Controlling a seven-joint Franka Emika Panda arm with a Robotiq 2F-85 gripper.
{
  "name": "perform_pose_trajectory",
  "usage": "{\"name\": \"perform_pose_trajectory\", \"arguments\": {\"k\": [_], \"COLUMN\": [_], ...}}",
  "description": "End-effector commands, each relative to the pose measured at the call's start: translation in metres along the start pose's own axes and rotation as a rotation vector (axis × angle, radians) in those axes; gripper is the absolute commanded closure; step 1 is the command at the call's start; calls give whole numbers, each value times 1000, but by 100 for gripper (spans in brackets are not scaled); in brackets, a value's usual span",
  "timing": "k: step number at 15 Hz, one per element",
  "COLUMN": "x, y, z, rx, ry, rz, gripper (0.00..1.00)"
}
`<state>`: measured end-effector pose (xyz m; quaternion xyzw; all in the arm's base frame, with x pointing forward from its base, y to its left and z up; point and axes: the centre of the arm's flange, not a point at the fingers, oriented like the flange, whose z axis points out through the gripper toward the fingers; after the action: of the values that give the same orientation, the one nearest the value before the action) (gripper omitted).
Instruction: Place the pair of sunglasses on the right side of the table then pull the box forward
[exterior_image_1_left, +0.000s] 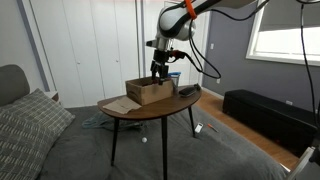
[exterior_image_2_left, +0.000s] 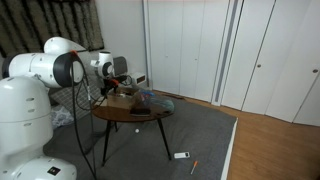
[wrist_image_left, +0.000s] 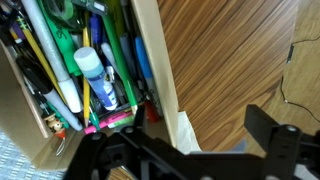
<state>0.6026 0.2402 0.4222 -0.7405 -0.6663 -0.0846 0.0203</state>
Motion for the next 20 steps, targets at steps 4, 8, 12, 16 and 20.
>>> {"name": "perform_pose_trajectory", "arguments": {"k": [4, 8, 12, 16, 20], "x": [3, 4, 5, 4, 1], "y": [24, 31, 31, 28, 19], "z": [17, 26, 34, 32, 25], "rx": [-4, -18, -8, 0, 48], "ry": [-61, -71, -72, -96, -118], "rz": [-33, -24, -25, -33, -33], "gripper": [0, 0, 27, 57, 85]}}
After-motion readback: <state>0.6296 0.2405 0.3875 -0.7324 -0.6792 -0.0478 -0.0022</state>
